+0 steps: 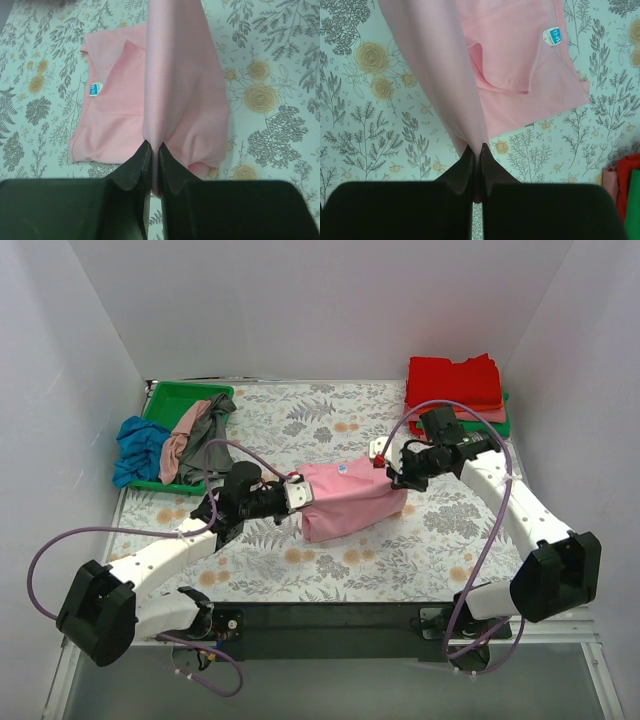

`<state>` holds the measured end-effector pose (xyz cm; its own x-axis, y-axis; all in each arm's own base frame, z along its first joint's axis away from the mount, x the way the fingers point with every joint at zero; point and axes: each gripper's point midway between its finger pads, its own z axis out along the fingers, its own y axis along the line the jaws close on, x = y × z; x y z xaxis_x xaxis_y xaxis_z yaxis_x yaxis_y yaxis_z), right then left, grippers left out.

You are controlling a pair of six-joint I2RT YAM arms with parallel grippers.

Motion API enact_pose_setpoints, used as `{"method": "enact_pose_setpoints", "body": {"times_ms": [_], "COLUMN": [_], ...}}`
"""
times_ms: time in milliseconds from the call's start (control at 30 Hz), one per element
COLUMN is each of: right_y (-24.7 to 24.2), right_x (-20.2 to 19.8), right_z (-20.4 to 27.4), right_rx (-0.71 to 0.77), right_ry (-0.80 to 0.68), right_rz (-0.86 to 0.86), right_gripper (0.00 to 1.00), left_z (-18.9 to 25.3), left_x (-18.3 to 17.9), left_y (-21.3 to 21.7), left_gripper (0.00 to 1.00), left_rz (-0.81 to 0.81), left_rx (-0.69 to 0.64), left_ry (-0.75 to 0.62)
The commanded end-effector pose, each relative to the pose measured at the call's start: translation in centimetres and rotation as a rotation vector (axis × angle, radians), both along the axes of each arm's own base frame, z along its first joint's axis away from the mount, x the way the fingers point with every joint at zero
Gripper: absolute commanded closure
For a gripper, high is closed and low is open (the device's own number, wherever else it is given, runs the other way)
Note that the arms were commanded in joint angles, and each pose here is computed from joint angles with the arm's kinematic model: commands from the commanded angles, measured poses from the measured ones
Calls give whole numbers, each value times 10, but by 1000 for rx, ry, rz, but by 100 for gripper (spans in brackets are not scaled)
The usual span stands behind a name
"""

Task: Fold and stack the t-shirts
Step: Fold the tshirt

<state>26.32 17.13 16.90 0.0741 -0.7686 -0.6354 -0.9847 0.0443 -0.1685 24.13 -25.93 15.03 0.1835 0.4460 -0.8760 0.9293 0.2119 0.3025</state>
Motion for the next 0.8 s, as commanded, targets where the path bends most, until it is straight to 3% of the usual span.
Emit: {"method": "enact_pose_setpoints", "body": {"times_ms": [0, 433, 767], "right_y": [8, 24, 31], "right_x": [21, 79, 130], "right_z": [23, 11, -8], "right_rx": [58, 93, 98], "right_ry": [-48, 6, 23], "right_rz": [-19, -126, -308], "right_gripper": [99, 99, 99], "left_z": [25, 17, -4], "left_x": [20, 95, 147], "left_y": [-10, 7, 16], "left_gripper": [100, 100, 100], "left_rz": [-18, 162, 323], "left_rx": [-79, -162, -180], "left_ry": [-71, -77, -89]}}
